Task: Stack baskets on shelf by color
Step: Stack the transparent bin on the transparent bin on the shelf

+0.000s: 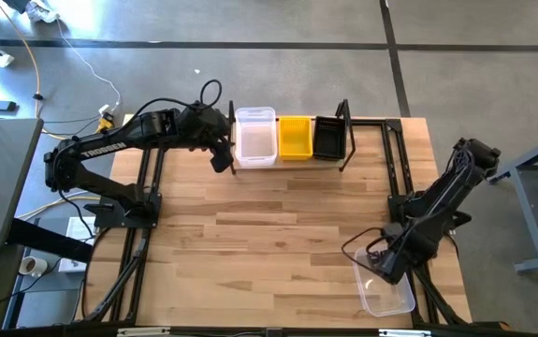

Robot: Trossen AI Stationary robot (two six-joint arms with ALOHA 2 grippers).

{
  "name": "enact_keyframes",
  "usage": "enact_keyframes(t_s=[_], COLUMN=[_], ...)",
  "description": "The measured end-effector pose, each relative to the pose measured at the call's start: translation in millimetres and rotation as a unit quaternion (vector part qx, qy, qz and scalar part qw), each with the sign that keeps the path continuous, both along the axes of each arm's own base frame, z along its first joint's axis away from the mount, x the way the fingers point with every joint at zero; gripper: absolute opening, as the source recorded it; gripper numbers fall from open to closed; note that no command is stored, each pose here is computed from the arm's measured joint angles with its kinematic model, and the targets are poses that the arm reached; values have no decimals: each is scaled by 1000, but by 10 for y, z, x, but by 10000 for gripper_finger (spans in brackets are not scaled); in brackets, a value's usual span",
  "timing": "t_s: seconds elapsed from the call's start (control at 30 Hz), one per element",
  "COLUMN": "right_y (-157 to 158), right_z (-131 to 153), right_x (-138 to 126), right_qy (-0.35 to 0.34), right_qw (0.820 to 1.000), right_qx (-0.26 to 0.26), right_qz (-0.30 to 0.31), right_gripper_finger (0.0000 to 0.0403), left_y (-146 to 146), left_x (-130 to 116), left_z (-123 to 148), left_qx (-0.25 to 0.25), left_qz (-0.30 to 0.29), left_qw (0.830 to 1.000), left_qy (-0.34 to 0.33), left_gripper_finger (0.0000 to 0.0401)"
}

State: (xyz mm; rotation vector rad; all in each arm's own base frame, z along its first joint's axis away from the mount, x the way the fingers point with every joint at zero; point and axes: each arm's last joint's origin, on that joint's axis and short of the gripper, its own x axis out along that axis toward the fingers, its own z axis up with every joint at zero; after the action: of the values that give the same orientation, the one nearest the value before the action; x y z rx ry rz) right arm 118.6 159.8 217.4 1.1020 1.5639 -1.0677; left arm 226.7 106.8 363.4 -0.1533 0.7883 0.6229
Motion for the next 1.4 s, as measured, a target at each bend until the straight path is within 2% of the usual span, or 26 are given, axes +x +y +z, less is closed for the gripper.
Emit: enact_keyframes(t_s=[0.33, 0.77, 0.9, 1.03, 1.1, 1.4], right_y=[10, 216, 247, 262, 271, 232], right_z=[-55, -430, -482, -480, -454, -119], right_x=[-14, 113, 137, 153, 181, 527], right_qy=[24, 91, 92, 84, 78, 18], right_qw=[1000, 995, 995, 996, 997, 998], right_qx=[1, -29, -29, -21, -17, -15], right_qz=[-5, -6, -6, -7, -9, -54], right_gripper_finger=[142, 138, 106, 33, 10, 2], left_y=[0, 0, 1, 1, 1, -9], left_x=[1, 1, 1, 1, 1, 6], left_z=[-2, -2, -2, -2, -2, -3], left_qx=[0, 0, 0, 0, 0, -5], left_qz=[0, 0, 0, 0, 0, -7], left_qw=[1000, 1000, 1000, 1000, 1000, 1000], left_qy=[0, 0, 0, 0, 1, -2], left_gripper_finger=[161, 161, 161, 161, 161, 161])
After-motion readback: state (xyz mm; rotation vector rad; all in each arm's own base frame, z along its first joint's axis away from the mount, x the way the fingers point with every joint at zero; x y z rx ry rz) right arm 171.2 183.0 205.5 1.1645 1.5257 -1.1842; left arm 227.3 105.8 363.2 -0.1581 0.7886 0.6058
